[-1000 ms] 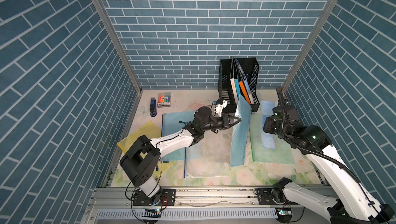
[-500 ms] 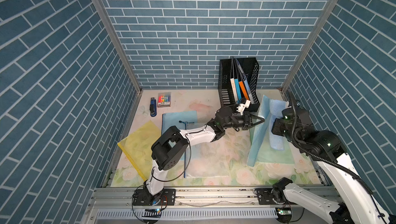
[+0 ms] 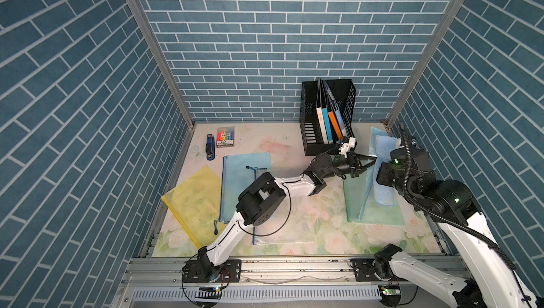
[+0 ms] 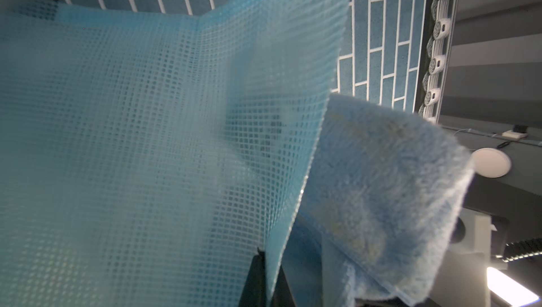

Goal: Wipe the document bag
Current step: Pick up the document bag, then place the document bag, then wipe the dirt from the document bag.

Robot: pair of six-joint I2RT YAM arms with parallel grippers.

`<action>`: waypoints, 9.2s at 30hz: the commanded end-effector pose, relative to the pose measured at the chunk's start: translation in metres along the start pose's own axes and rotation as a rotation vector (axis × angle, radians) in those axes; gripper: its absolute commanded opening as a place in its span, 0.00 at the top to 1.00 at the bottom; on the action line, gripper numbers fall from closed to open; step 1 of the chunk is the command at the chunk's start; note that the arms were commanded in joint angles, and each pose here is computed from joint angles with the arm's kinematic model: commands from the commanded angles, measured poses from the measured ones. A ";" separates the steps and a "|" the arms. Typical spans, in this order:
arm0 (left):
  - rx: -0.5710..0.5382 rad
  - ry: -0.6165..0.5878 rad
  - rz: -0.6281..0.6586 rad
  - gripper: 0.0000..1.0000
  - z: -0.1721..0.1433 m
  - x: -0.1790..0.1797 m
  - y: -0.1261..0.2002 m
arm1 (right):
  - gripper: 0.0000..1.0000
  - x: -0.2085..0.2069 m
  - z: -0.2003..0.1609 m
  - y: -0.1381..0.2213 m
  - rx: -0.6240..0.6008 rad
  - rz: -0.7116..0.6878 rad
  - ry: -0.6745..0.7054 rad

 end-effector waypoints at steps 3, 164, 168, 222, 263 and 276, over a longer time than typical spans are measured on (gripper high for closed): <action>-0.113 0.061 -0.164 1.00 0.012 0.007 0.004 | 1.00 -0.004 -0.008 -0.005 0.029 -0.026 0.034; -0.348 -0.123 1.206 0.44 0.026 0.052 0.475 | 1.00 0.276 -0.268 -0.201 0.772 0.393 0.200; -0.370 -0.135 1.178 0.61 0.029 0.045 0.471 | 1.00 0.278 -0.270 -0.200 0.774 0.395 0.199; -0.494 -0.174 1.170 0.81 0.036 0.050 0.488 | 1.00 0.320 -0.269 -0.178 0.769 0.468 0.287; -0.490 -0.146 1.206 1.00 0.035 0.059 0.494 | 1.00 0.245 -0.210 -0.234 0.725 0.297 0.204; -0.514 -0.116 1.183 1.00 0.029 0.065 0.495 | 1.00 0.417 -0.244 -0.186 0.790 0.690 0.306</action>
Point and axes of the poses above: each gripper's point midway between its finger pads, its own y axis back along the fingers, its own x axis along the line the jaws close on, z = x × y, the point moved 2 cm from there along y, back along the fingers, and after that the axes turned 3 degrees about y, right-handed, at the moved point
